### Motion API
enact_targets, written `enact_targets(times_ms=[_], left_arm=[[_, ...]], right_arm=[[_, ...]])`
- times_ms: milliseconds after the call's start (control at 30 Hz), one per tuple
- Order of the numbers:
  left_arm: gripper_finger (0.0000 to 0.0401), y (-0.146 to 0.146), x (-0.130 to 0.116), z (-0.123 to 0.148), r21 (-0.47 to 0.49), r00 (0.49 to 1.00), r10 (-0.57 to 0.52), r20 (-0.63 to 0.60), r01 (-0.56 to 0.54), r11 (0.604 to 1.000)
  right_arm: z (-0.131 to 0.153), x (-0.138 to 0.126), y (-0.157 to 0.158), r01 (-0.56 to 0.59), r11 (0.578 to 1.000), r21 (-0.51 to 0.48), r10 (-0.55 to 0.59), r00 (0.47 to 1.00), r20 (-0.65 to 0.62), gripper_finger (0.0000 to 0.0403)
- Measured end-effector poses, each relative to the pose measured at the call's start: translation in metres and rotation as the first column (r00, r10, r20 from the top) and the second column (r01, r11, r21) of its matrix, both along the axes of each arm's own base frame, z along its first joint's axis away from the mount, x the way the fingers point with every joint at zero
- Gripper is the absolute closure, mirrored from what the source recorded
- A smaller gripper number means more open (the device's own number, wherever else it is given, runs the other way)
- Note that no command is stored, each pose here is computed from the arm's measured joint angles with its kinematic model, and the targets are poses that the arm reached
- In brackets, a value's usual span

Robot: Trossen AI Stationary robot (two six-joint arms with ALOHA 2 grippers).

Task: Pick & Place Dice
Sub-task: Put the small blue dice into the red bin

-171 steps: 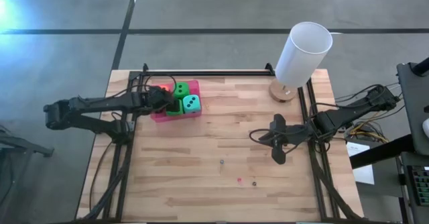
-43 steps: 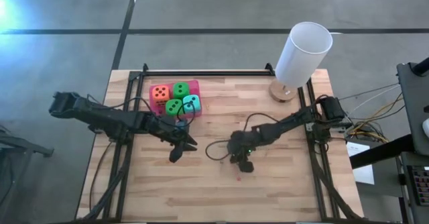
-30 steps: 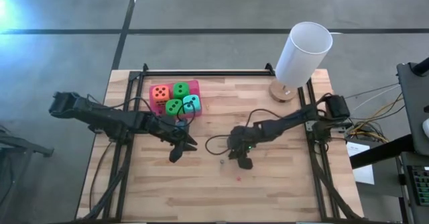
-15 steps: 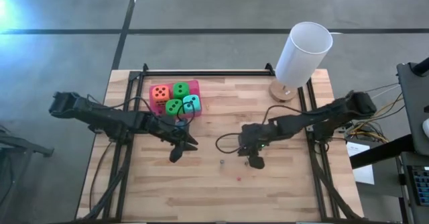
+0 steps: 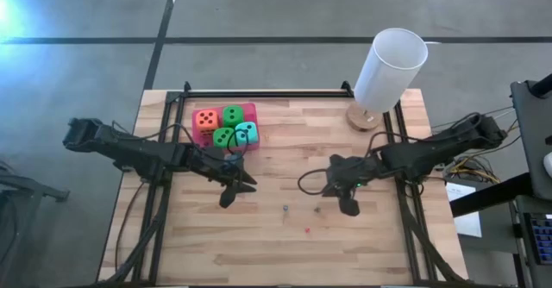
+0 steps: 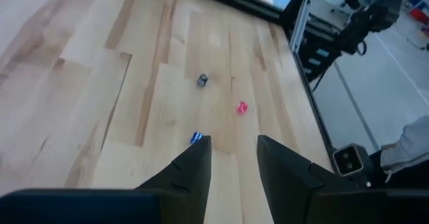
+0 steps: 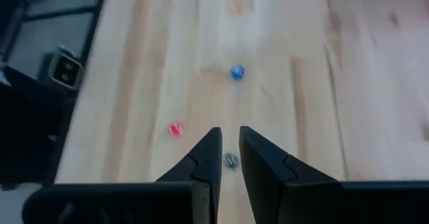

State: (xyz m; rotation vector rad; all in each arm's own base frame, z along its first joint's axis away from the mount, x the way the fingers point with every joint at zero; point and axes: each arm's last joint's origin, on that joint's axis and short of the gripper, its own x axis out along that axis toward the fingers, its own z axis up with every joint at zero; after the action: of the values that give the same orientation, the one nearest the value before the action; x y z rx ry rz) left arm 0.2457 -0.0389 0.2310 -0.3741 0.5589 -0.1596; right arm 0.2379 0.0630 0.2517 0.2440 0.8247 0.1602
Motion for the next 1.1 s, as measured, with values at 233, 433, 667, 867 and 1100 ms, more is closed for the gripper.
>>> enact_targets(times_ms=[233, 433, 667, 867, 1100], left_arm=[[0.0277, 0.000, 0.001, 0.002, 0.005, 1.000, 0.015, 0.025, -0.015, 1.000], [0.0278, -0.004, 0.005, 0.005, 0.014, 0.999, 0.022, 0.032, -0.022, 1.000], [0.0278, -0.012, 0.028, -0.006, 0.094, 1.000, -0.002, -0.013, 0.004, 0.996], [0.0276, -0.015, 0.048, -0.015, 0.135, 0.998, -0.021, -0.052, 0.028, 0.990], [0.0277, -0.017, 0.057, -0.025, 0.164, 0.995, -0.035, -0.090, 0.050, 0.985]], right_arm=[[0.001, -0.013, -0.003, 0.016, 1.000, -0.017, -0.017, 0.998, -0.062, 0.0351], [-0.001, -0.021, -0.003, 0.011, 1.000, -0.022, -0.013, 0.995, -0.100, 0.0351], [-0.014, -0.034, 0.001, 0.043, 0.999, 0.013, -0.040, 0.984, -0.176, 0.0351], [-0.013, -0.038, 0.006, 0.045, 0.998, 0.036, -0.038, 0.984, -0.173, 0.0351], [-0.009, -0.044, 0.010, 0.042, 0.997, 0.057, -0.033, 0.986, -0.162, 0.0351]])
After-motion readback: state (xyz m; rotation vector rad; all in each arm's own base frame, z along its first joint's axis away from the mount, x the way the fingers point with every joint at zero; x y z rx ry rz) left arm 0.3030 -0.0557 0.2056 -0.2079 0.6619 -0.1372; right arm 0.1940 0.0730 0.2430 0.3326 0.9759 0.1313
